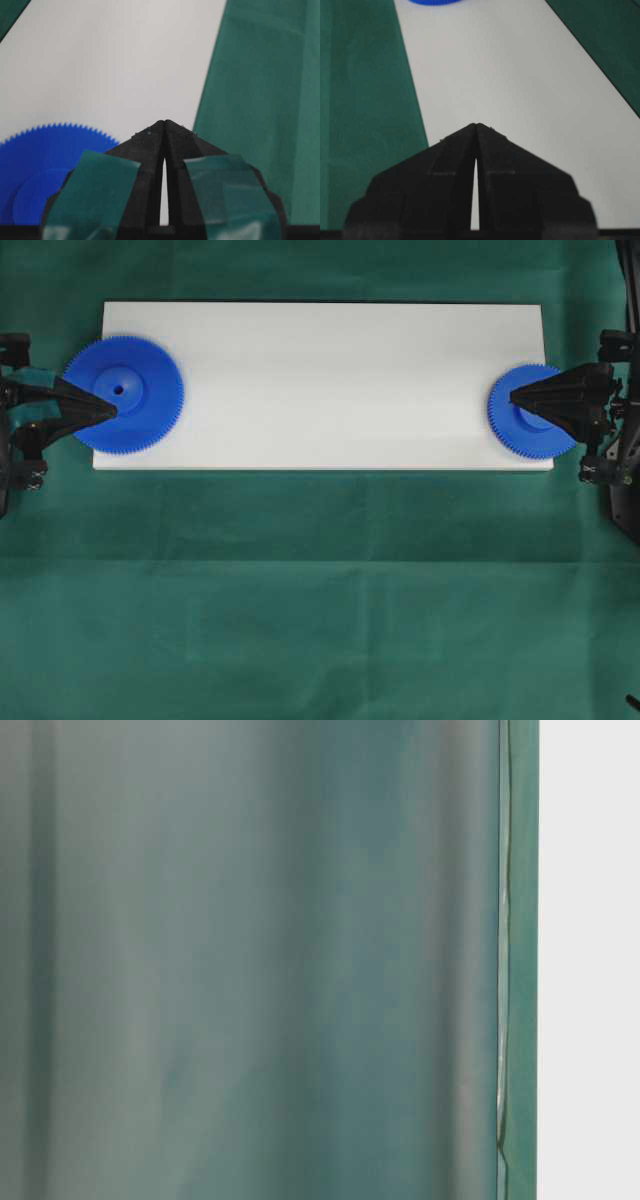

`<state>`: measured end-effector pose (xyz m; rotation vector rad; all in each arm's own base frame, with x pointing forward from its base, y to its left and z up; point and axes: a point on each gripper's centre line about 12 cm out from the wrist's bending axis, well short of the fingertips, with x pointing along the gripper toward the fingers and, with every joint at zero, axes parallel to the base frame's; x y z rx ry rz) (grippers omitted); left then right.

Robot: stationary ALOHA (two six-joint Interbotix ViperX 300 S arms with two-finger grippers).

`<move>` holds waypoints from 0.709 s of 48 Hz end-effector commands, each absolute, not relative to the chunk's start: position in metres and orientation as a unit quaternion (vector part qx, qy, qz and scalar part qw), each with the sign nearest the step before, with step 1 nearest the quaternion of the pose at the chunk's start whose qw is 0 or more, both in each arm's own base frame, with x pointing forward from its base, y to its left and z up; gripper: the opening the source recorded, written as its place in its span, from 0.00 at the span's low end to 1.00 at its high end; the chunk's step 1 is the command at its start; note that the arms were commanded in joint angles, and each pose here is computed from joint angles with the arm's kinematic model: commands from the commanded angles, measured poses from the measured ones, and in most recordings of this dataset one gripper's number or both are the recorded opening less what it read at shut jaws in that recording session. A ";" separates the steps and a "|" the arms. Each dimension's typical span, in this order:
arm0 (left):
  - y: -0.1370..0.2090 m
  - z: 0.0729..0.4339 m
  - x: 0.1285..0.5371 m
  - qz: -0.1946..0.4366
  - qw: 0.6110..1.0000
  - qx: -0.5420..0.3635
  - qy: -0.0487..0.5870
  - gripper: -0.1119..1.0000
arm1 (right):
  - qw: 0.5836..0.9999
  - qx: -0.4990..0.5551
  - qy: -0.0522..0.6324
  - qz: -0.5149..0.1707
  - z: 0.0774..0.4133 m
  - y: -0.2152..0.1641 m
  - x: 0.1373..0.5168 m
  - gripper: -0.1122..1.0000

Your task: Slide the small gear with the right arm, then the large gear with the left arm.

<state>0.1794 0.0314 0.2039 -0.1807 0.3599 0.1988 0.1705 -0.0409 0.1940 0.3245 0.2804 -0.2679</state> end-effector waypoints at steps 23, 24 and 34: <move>0.028 0.200 0.174 0.090 0.980 -0.078 0.161 0.10 | 0.973 0.142 0.134 -0.124 0.198 -0.040 0.173 0.55; 0.028 0.200 0.173 0.090 0.980 -0.078 0.160 0.10 | 0.973 0.142 0.135 -0.125 0.198 -0.040 0.173 0.55; 0.027 0.196 0.166 0.090 0.982 -0.078 0.145 0.10 | 0.972 0.142 0.143 -0.124 0.190 -0.039 0.169 0.55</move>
